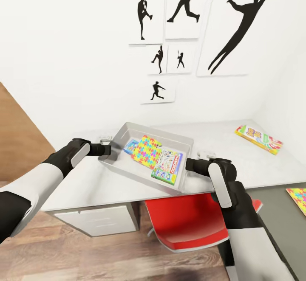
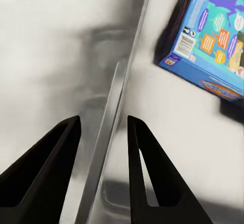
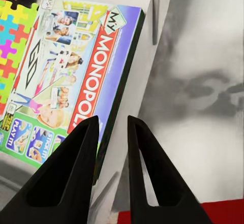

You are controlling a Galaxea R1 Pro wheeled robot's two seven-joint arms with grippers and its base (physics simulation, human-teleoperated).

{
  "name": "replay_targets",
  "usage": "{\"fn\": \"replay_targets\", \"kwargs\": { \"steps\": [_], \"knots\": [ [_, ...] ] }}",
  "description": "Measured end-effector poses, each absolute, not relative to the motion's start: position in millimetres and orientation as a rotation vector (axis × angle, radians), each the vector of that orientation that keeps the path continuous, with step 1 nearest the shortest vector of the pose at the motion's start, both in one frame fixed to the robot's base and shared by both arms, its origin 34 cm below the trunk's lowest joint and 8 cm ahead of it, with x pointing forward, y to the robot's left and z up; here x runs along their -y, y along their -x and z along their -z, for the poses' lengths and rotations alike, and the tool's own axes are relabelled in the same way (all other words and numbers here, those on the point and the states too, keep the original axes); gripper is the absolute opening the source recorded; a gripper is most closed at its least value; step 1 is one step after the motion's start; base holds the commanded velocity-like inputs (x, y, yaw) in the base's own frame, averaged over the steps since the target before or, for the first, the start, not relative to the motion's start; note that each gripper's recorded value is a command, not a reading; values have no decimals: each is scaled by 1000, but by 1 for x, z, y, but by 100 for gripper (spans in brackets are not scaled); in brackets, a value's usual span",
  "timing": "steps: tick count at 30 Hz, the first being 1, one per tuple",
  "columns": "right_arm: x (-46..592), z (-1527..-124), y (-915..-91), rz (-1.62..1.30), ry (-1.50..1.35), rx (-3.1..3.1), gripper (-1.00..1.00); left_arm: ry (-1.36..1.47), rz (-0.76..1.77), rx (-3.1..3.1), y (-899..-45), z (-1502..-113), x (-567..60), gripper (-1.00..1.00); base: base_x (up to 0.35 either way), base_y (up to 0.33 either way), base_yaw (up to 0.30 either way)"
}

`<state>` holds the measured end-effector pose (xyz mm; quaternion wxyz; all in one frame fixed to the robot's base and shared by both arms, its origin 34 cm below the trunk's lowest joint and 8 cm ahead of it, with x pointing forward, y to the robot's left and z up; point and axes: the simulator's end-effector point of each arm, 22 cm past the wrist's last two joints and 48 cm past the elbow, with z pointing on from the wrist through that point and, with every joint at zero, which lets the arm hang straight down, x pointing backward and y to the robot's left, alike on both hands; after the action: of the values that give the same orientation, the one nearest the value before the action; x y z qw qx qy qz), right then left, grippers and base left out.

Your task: Put all the toys in the child's room - the three board games (two on the bed and one on the table), the two jigsaw puzzles on the table, and the tennis ball on the table - inside the toy box on the table in the child's room.

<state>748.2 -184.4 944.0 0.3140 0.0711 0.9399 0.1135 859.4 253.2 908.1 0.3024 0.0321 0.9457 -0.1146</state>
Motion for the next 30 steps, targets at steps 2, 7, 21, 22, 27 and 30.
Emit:
{"fn": "replay_targets", "kwargs": {
  "steps": [2,7,21,22,27,30],
  "knots": [
    [184,-943,-748,-300,-188,-2479,-100,-85,303,-2508,-859,-908,-253,-100,-1,0,288],
    [184,-941,-747,-306,-190,-2484,-100,-87,299,-2515,-858,-907,-254,-100,0,0,290],
    [183,-940,-747,-310,-191,-2489,-100,-87,296,-2521,-857,-906,-255,-100,0,0,292],
    [183,-940,-747,-309,-191,-2489,-100,-87,296,-2520,-857,-906,-255,-100,0,0,292],
    [183,-940,-747,-309,-191,-2488,-100,-87,297,-2519,-857,-907,-255,-100,0,0,292],
    [183,-941,-747,-307,-189,-2486,-100,-86,299,-2516,-858,-907,-255,-100,0,0,292]
  ]
}}
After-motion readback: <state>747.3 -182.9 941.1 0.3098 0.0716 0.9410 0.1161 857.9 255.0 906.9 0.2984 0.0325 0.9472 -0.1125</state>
